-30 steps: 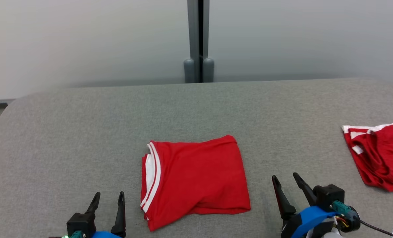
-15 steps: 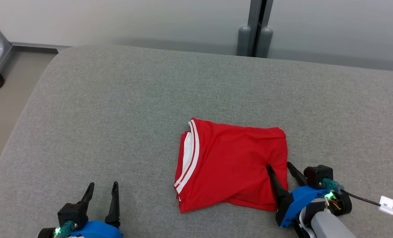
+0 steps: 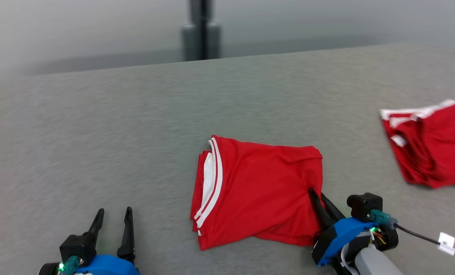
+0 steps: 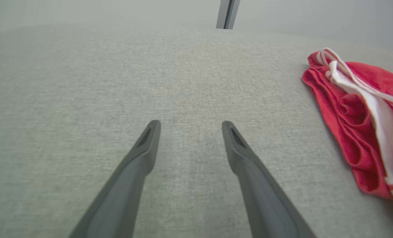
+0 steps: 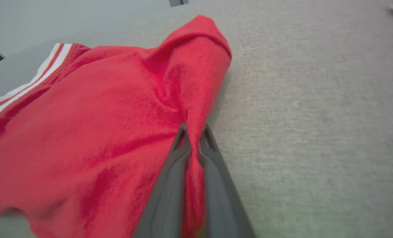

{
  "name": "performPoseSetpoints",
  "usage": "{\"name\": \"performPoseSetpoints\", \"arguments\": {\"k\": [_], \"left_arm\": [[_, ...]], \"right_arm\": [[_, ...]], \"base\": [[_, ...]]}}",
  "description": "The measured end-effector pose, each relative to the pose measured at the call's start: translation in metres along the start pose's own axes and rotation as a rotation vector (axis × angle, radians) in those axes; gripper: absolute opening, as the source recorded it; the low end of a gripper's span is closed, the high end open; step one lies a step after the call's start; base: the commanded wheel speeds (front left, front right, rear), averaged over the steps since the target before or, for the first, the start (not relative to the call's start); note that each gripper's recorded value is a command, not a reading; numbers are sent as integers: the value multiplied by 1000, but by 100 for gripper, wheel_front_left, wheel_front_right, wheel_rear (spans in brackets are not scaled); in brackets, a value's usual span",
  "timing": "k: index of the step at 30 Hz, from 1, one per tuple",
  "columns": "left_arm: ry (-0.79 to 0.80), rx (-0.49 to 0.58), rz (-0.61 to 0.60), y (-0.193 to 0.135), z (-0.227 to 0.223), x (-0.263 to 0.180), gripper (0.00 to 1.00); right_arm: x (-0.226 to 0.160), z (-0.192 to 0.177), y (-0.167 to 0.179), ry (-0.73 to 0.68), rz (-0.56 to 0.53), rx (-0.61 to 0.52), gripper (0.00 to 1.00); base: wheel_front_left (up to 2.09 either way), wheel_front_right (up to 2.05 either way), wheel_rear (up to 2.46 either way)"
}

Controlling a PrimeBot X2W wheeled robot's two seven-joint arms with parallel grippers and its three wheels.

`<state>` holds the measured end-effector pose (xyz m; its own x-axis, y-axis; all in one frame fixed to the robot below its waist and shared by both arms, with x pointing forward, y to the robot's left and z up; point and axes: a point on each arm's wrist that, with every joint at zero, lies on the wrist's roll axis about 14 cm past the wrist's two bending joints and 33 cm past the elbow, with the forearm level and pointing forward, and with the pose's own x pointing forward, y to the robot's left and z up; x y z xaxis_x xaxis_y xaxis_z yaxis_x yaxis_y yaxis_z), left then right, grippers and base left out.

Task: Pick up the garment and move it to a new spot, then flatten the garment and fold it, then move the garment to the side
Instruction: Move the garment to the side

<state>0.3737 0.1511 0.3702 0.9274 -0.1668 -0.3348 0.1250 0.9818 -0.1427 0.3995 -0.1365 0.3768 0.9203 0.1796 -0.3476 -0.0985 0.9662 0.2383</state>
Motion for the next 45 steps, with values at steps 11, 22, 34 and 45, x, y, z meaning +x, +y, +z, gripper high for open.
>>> {"name": "performPoseSetpoints", "arguments": {"k": [11,22,34,45], "left_arm": [[19,55,-355,-121,0,49,100],[30,81,-468,-155,-4,50,100],[54,78,-361,-104,-12,42,100],[51,45,-224,-53,-12,36,100]], "right_arm": [[-90,4,-83,-99,-294,78,0],[-108,31,-103,-179,-358,4,0],[-48,143,-155,-199,-465,-413,0],[-60,177,-218,-86,-716,-626,100]], "base": [[0,0,0],[0,0,0],[0,0,0],[0,0,0]]}}
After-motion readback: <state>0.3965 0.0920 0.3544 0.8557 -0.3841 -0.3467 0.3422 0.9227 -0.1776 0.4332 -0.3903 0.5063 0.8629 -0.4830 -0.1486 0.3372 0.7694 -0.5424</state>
